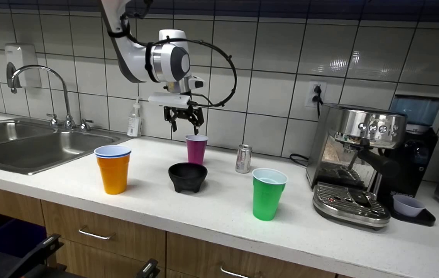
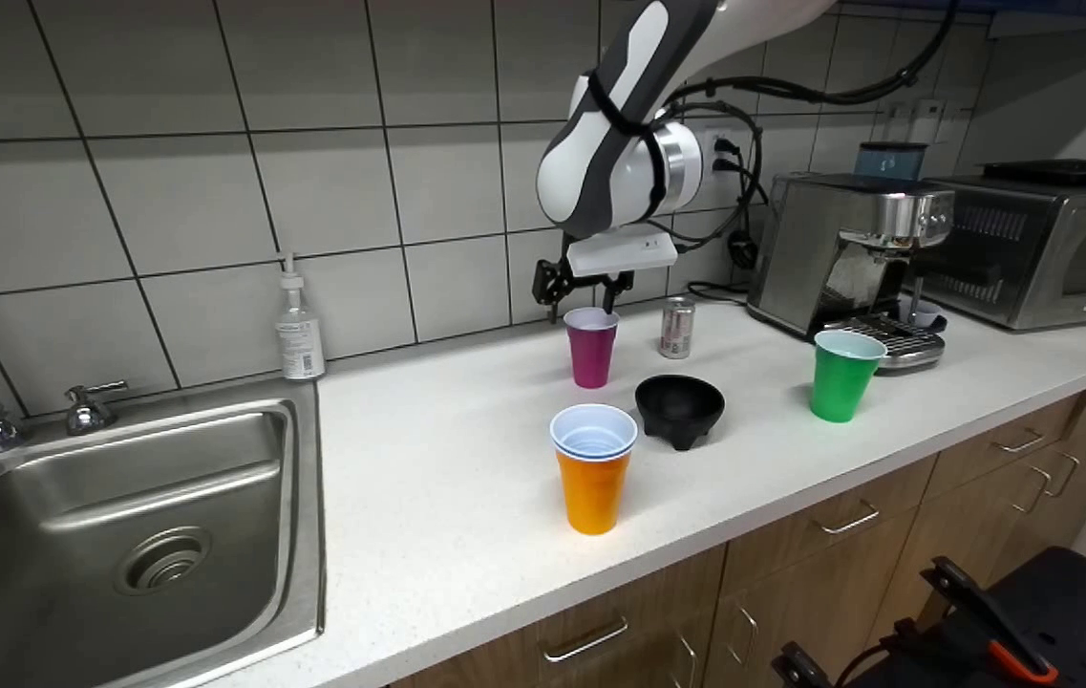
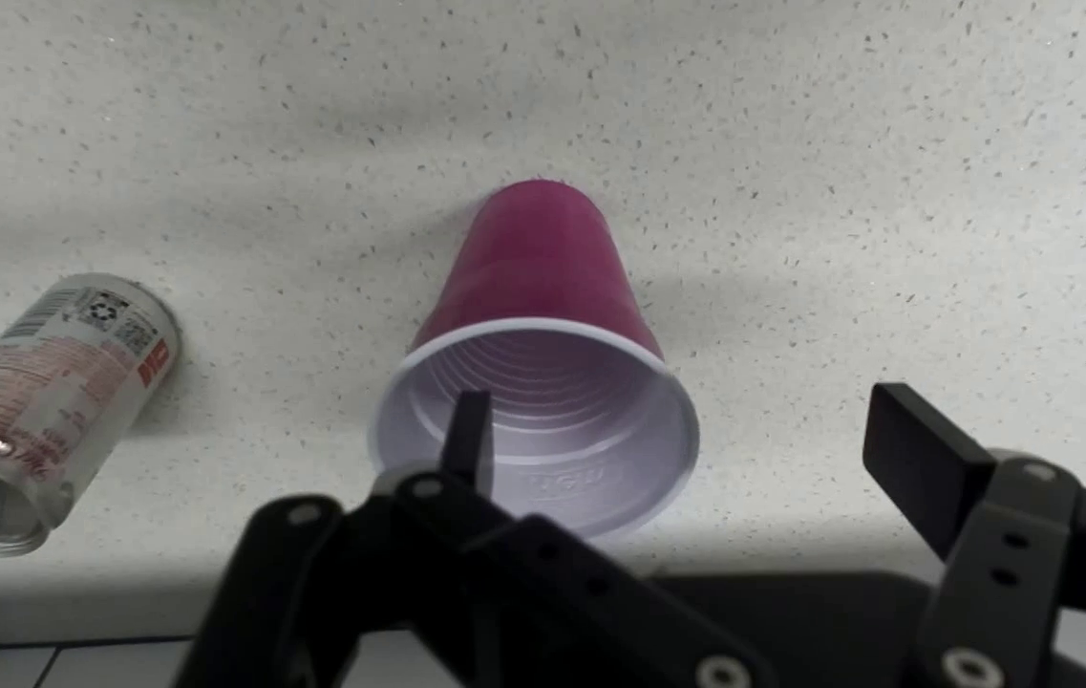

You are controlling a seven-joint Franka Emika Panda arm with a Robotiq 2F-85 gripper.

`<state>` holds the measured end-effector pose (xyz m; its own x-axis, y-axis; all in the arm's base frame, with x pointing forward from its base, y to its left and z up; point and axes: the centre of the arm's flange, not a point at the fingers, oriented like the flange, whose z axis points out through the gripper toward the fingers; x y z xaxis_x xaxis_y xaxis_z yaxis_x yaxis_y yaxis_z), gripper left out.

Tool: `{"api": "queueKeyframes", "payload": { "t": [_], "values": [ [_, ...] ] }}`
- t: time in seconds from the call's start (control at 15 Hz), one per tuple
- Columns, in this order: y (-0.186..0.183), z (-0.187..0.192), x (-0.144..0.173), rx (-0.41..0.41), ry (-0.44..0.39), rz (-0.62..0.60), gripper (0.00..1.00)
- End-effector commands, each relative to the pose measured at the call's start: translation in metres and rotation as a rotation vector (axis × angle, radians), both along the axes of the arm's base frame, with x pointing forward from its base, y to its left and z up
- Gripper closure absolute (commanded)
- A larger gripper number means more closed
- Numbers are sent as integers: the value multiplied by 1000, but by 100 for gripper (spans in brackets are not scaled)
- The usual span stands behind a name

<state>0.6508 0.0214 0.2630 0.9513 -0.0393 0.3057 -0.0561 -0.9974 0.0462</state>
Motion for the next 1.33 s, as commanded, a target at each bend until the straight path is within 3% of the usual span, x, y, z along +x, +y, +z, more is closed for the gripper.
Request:
{"api": "queueKeyframes", "payload": {
  "t": [0.0,0.6,0.67,0.8,1.27],
  "values": [
    [7,-3,26,-20,31,-24,0],
    [13,-19,50,-24,66,-44,0],
    [13,-20,52,-21,67,-43,25],
    [13,-22,55,-24,73,-43,34],
    [13,-27,60,-28,92,-47,91]
  ]
}}
